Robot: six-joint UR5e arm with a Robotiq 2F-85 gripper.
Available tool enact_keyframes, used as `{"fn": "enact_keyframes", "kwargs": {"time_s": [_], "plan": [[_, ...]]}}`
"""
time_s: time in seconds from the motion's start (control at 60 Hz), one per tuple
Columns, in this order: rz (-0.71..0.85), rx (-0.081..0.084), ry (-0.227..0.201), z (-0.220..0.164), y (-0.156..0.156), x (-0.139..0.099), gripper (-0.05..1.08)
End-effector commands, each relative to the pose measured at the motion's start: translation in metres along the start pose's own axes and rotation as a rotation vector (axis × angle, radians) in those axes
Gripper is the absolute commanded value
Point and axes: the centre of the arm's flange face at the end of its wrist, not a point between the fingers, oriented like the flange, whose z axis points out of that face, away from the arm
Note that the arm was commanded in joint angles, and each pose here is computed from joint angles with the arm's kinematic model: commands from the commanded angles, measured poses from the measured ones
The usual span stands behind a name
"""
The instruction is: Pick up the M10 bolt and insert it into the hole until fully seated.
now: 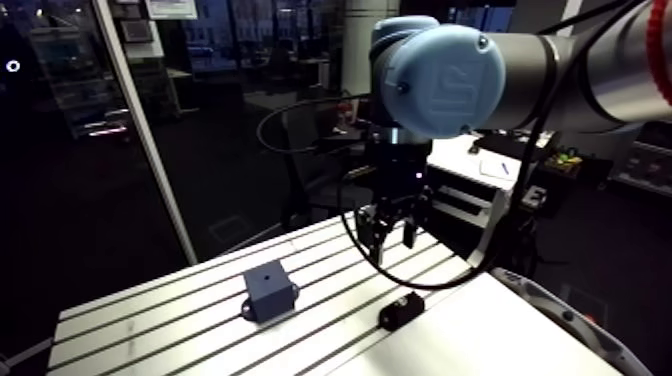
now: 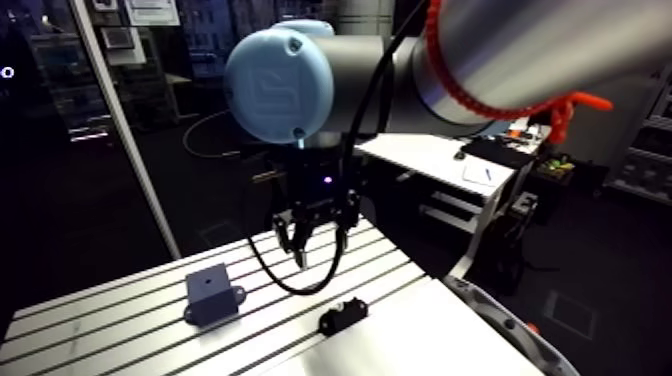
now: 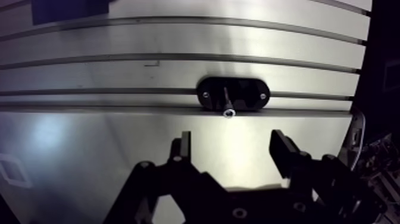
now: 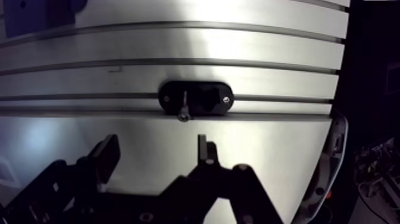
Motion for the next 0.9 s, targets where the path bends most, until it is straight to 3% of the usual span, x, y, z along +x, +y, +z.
{"fn": "enact_keyframes", "kwargs": {"time_s": [0.017,0.35,0.533,0.617,0.9], "plan": [[0.003,0.014,-0.027,0.019,0.007,0.005,0.40],[-0.016,0.024,-0.055,0.032,0.007,0.006,0.43],[-0.021,0.006,-0.036,0.040,0.006,0.005,0.43],[-0.014,0.004,-0.061,0.053,0.010,0.003,0.45],[-0.007,0.010,-0.077,0.066,0.013,0.001,0.48]]}}
